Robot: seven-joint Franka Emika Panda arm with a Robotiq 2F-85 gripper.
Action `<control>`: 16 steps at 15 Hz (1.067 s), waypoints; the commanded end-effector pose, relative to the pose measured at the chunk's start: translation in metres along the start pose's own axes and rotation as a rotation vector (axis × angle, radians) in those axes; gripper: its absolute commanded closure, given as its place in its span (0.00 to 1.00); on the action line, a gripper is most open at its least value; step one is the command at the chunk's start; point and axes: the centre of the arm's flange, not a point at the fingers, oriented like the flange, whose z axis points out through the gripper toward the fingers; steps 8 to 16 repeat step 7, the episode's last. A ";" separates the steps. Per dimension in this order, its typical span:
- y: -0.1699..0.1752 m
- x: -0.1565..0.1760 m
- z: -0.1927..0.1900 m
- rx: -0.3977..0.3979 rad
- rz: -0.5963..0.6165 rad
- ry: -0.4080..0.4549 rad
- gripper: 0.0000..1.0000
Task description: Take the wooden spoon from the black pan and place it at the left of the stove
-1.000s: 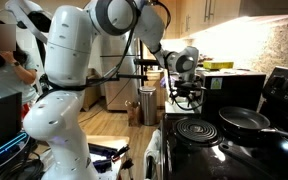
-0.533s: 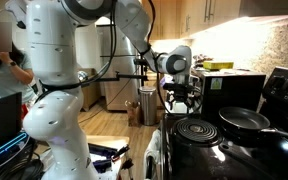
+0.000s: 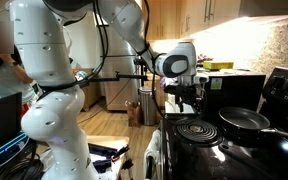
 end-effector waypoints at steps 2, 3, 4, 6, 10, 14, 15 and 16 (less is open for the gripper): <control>0.025 -0.007 -0.004 0.042 0.041 0.105 0.00; 0.025 -0.004 -0.006 0.055 -0.021 0.127 0.00; 0.022 0.000 -0.005 0.026 0.039 0.082 0.00; 0.022 0.001 -0.005 0.029 0.033 0.087 0.00; 0.022 0.001 -0.005 0.029 0.033 0.086 0.00; 0.022 0.001 -0.005 0.029 0.033 0.086 0.00; 0.022 0.001 -0.005 0.029 0.033 0.086 0.00; 0.022 0.001 -0.005 0.029 0.033 0.086 0.00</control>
